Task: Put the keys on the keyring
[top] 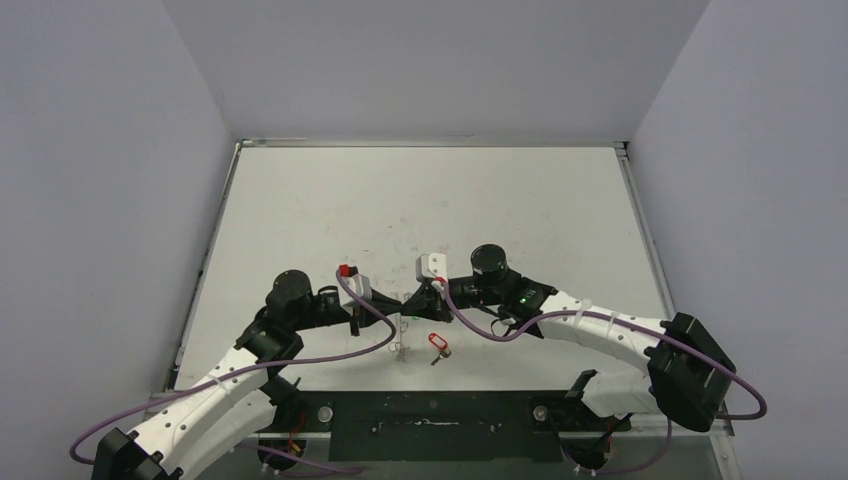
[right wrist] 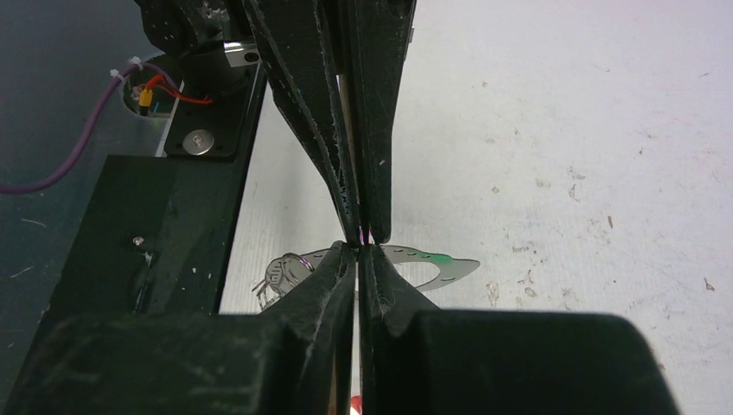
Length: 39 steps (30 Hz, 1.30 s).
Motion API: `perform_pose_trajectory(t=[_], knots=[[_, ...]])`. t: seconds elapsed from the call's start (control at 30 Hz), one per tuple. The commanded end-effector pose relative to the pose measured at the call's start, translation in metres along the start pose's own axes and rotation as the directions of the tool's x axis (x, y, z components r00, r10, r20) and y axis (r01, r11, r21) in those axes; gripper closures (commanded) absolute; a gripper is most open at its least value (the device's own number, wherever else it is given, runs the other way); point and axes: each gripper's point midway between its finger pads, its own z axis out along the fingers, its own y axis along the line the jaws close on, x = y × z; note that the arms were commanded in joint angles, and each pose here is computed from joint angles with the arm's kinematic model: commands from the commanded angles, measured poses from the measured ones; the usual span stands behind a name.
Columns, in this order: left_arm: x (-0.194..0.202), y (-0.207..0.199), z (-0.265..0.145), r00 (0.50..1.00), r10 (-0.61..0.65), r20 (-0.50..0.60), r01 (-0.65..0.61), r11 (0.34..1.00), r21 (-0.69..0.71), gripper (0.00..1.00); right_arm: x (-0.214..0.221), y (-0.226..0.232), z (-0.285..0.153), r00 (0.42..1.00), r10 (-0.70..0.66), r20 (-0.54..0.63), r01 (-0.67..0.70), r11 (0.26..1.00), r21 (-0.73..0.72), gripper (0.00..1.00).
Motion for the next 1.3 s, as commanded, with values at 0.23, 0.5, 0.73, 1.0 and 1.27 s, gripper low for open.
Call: perform_pose_trajectory(t=[0.23,0.5,0.73,1.0,1.27], knots=[[-0.028,0.000,-0.005,0.995,0.072,0.061,-0.071,0.997,-0.023,0.78,-0.027,-0.005,0.001,0.992,-0.116,0.046,0.115,0.993,0.009,1.00],[-0.022,-0.001,-0.019,0.997,0.071,-0.034,-0.073,0.996,-0.057,0.59,-0.025,-0.007,0.000,0.992,-0.118,0.033,0.118,0.993,0.020,1.00],[-0.013,-0.010,-0.023,0.993,0.061,-0.099,-0.063,0.998,-0.010,0.58,-0.027,-0.006,-0.001,0.992,-0.121,0.033,0.121,0.993,0.019,1.00],[-0.014,-0.004,-0.014,0.993,0.062,-0.102,-0.062,0.998,0.007,0.67,-0.027,-0.004,-0.002,0.992,-0.124,0.029,0.124,0.992,0.012,1.00],[-0.020,0.003,-0.003,0.995,0.072,-0.072,-0.072,0.997,0.013,0.75,-0.025,-0.004,-0.002,0.993,-0.119,0.023,0.119,0.993,0.007,1.00]])
